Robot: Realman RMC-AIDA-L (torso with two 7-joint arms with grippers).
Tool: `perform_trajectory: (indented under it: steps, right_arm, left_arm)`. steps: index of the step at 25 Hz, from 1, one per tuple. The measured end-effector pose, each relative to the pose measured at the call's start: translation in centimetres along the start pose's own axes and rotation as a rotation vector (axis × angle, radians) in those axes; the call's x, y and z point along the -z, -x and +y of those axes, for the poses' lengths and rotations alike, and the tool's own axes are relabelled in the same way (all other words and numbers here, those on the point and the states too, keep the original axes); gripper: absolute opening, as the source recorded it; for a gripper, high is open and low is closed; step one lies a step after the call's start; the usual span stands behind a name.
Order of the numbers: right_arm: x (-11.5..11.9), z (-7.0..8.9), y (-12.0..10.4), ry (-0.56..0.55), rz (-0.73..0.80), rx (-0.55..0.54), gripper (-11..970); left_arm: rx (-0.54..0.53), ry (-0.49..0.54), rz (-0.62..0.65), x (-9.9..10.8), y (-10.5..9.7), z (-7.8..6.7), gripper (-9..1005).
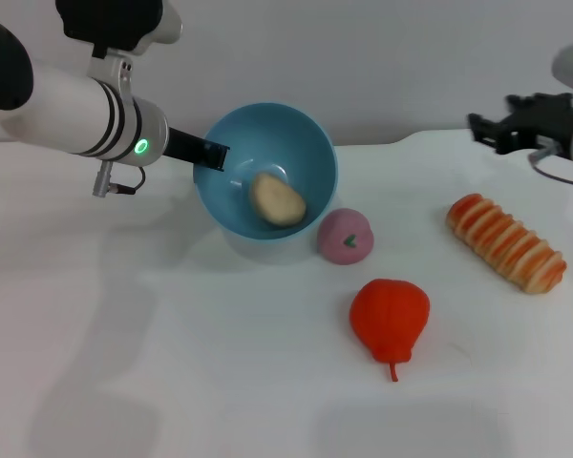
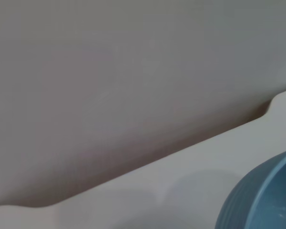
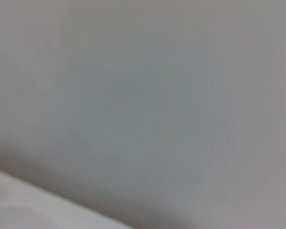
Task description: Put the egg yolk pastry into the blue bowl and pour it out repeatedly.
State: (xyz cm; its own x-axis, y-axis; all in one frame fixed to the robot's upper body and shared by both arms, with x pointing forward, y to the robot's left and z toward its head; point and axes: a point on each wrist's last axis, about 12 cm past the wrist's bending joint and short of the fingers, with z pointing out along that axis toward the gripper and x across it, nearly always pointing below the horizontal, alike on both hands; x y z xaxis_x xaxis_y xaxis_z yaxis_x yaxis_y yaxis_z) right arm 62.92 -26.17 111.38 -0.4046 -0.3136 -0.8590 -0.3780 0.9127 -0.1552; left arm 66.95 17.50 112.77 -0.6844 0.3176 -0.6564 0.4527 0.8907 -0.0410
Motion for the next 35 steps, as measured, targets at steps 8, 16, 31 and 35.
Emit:
perform_trajectory:
  steps: [8,16,31,35]
  right_arm:
    - [0.2,-1.2,-3.1,-0.235,-0.057,0.000,522]
    - [1.3,-3.2,-4.0,-0.354,-0.128,-0.213,523]
    - [-0.1,-1.6,0.5,-0.270,-0.219,-0.207,523]
    - [-0.2,-1.5,-0.2,-0.262,-0.217,-0.322,521]
  left_arm:
    - [-0.008,0.010,-0.026,0.0,0.2,-0.1,-1]
    - [-0.012,0.017,-0.038,-0.1,0.2,-0.1,-2]
    - [-0.012,0.010,-0.035,-0.3,-0.1,-0.4,-1]
    - [0.000,0.004,-0.040,-0.3,-0.3,-0.4,-1]
